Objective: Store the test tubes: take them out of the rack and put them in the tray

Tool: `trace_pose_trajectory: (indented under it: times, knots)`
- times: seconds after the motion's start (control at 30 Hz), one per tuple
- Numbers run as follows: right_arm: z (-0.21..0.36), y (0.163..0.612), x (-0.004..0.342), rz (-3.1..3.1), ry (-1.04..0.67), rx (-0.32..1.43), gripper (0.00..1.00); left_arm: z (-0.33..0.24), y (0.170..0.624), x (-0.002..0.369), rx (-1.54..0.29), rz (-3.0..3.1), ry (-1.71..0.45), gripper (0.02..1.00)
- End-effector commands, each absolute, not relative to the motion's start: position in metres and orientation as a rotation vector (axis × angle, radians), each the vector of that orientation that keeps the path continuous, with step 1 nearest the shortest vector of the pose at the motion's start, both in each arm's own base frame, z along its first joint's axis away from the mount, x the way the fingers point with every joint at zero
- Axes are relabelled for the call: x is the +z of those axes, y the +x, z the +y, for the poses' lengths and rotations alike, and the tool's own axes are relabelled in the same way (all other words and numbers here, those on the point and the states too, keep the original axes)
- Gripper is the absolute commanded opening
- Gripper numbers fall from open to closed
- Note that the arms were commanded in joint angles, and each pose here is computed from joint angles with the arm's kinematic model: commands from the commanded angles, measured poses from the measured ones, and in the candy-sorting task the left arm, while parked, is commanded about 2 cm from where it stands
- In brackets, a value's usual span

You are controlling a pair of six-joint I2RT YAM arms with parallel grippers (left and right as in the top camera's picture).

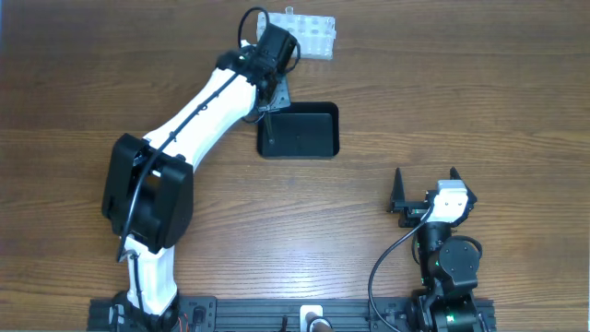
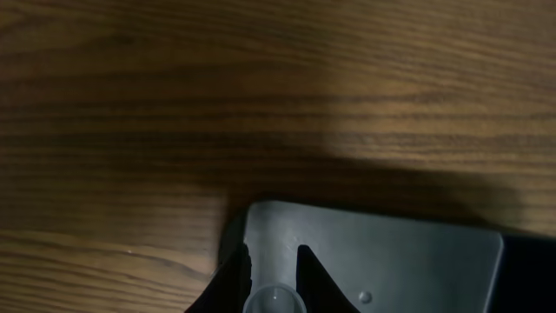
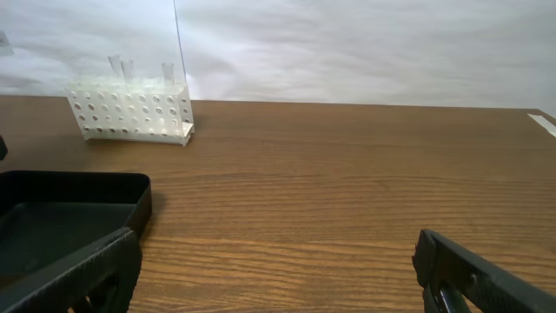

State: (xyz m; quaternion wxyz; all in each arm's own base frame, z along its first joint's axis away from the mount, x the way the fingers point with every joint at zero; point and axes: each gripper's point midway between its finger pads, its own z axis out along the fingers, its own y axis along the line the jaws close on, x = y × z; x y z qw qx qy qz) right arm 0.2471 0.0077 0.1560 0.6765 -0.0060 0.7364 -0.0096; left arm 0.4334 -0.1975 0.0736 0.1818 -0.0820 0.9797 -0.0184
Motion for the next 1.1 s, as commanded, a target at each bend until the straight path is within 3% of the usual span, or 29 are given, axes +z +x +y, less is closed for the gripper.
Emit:
trace_pose_trajectory:
  times: [0.03, 0.53, 0.83, 0.9, 1.1]
  knots:
    - [0.007, 0.247, 0.153, 1.662, -0.015, -0.026, 0.991, -0.199, 0.429, 0.054, -0.021, 2.806, -0.23, 0.045]
    - [0.007, 0.247, 0.153, 1.662, -0.015, -0.026, 0.991, -0.194, 0.432, 0.039, 0.041, 2.81, -0.233, 0.075]
    - [0.007, 0.247, 0.153, 1.662, -0.015, -0.026, 0.991, -0.19, 0.437, 0.039, 0.072, 2.784, -0.24, 0.174]
    - [0.007, 0.247, 0.153, 1.663, -0.015, -0.026, 0.993, -0.19, 0.441, 0.042, 0.074, 2.764, -0.243, 0.261]
    - [0.007, 0.247, 0.153, 1.662, -0.015, -0.027, 0.991, -0.195, 0.455, 0.061, 0.056, 2.715, -0.195, 0.362]
